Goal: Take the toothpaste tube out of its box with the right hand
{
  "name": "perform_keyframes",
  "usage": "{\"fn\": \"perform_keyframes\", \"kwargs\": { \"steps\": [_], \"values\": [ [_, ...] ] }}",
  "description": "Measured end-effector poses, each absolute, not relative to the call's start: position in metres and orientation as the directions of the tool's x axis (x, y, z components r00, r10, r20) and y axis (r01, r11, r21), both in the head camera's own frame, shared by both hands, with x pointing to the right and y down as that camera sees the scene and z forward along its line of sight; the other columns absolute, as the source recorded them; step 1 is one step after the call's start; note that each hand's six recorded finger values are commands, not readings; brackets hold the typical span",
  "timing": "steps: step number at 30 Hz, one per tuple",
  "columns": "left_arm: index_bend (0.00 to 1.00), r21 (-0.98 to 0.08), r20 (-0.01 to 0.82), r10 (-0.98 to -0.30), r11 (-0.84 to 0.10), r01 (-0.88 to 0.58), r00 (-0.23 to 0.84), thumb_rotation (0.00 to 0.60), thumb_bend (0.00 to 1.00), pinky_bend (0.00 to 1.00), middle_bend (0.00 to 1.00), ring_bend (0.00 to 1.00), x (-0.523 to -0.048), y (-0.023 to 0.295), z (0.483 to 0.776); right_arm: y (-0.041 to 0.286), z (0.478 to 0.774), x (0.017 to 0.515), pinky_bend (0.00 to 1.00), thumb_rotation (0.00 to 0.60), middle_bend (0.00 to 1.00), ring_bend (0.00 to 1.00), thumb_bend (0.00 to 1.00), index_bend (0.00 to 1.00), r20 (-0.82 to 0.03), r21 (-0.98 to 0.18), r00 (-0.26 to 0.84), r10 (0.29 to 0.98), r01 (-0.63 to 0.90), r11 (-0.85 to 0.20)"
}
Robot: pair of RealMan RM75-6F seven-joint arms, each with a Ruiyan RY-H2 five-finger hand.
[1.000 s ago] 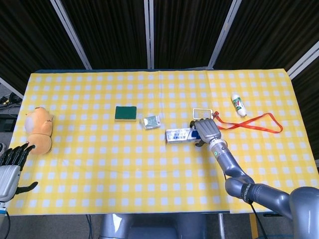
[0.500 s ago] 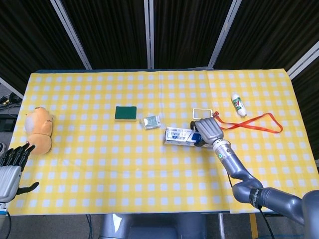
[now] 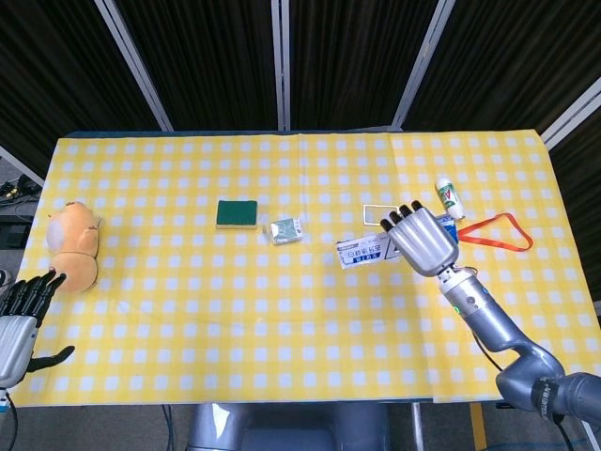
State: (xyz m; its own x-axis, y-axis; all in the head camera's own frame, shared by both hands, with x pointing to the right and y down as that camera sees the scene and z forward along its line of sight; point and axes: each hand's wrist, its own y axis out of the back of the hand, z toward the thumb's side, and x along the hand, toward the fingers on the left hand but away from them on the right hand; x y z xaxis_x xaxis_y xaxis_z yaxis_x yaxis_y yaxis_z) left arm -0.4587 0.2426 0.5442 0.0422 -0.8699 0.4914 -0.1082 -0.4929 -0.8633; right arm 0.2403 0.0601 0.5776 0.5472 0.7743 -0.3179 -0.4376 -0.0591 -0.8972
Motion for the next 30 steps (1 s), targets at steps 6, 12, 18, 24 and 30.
{"fn": "perform_keyframes", "kwargs": {
  "steps": [6, 12, 18, 24, 30],
  "values": [
    [0.0, -0.864, 0.486, -0.872, -0.488, -0.125, 0.055, 0.6, 0.0, 0.0, 0.0, 0.0, -0.458, 0.244, 0.539, 0.066, 0.535, 0.231, 0.54, 0.6, 0.55, 0.49, 0.46, 0.53, -0.233, -0.768, 0.656, 0.718, -0.577, 0.277],
    [0.0, -0.863, 0.485, -0.873, -0.488, -0.13, 0.054, 0.6, 0.0, 0.0, 0.0, 0.0, -0.46, 0.243, 0.537, 0.068, 0.505, 0.219, 0.53, 0.6, 0.54, 0.49, 0.46, 0.52, -0.176, -0.607, 0.727, 0.664, -0.611, 0.509],
    [0.0, -0.862, 0.488, -0.871, -0.491, -0.128, 0.052, 0.6, 0.0, 0.0, 0.0, 0.0, -0.46, 0.243, 0.538, 0.068, 0.495, 0.212, 0.49, 0.6, 0.54, 0.49, 0.46, 0.52, -0.182, -0.504, 0.753, 0.632, -0.623, 0.598],
    [0.0, -0.862, 0.49, -0.87, -0.493, -0.123, 0.05, 0.6, 0.0, 0.0, 0.0, 0.0, -0.46, 0.243, 0.539, 0.072, 0.5, 0.212, 0.49, 0.6, 0.54, 0.49, 0.46, 0.52, -0.197, -0.487, 0.754, 0.627, -0.63, 0.605],
    [0.0, -0.861, 0.492, -0.869, -0.494, -0.119, 0.049, 0.6, 0.0, 0.0, 0.0, 0.0, -0.459, 0.244, 0.54, 0.067, 0.498, 0.219, 0.46, 0.6, 0.54, 0.49, 0.46, 0.51, -0.166, -0.453, 0.755, 0.635, -0.63, 0.631]
  ]
}}
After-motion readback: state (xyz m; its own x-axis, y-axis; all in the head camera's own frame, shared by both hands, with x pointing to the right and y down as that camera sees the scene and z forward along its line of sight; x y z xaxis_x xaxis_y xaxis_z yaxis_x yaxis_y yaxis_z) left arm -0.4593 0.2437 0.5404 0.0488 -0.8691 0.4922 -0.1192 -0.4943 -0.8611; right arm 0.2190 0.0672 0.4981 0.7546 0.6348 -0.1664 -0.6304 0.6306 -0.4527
